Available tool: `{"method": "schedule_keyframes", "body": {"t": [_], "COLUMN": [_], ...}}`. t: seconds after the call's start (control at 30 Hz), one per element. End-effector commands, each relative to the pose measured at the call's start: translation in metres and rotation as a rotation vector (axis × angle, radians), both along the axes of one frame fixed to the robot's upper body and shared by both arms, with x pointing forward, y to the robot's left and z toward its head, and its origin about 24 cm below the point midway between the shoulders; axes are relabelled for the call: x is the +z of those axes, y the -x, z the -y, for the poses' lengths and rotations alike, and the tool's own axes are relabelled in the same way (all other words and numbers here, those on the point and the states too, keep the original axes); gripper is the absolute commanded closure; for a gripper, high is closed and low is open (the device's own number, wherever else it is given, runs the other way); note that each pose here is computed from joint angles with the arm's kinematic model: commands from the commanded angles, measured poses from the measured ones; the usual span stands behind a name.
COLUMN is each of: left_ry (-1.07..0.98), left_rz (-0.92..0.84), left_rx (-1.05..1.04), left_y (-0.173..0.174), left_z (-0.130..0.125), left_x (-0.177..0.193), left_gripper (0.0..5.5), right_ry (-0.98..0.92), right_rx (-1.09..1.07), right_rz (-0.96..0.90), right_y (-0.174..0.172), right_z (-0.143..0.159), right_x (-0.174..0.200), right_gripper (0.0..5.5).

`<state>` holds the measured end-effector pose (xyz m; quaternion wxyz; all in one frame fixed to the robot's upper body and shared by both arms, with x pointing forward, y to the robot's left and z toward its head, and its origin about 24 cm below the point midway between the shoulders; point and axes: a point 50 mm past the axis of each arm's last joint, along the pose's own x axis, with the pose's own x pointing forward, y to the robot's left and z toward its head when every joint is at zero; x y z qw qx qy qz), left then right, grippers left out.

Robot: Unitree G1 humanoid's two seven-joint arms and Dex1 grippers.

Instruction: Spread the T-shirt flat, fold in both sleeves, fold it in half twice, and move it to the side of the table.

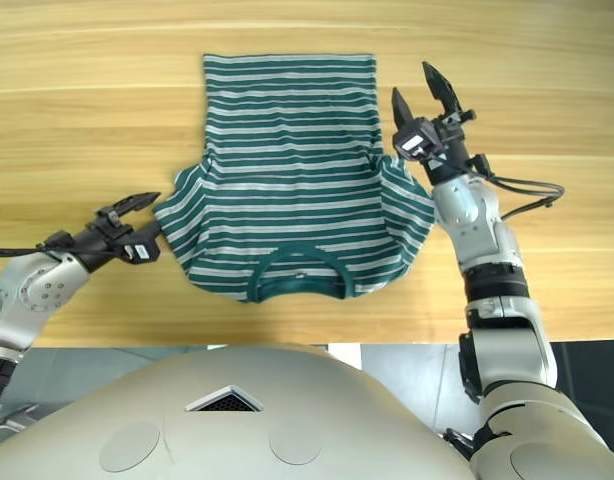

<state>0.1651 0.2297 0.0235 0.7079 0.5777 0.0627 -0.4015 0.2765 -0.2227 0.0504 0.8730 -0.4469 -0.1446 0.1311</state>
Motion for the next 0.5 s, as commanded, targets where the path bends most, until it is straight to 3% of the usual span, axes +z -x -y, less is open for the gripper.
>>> {"method": "schedule_keyframes", "body": {"t": [0.03,0.27,0.5], "left_ry": [-0.059,-0.110,-0.095], "left_rz": [-0.210,-0.174,-0.174], "left_rx": [-0.032,0.036,0.031], "left_y": [0.030,0.019,0.016], "left_z": [0.001,-0.014,-0.010], "left_x": [-0.028,-0.029,-0.033], "left_gripper": [3.09,3.16,4.28], "right_ry": [0.007,0.005,0.003], "right_rx": [-0.002,-0.002,-0.007], "right_rz": [0.036,0.035,0.032], "right_y": [-0.006,-0.005,-0.003], "right_z": [0.002,0.003,0.005], "right_x": [0.010,0.009,0.009], "right_gripper": [3.04,3.04,3.04]}}
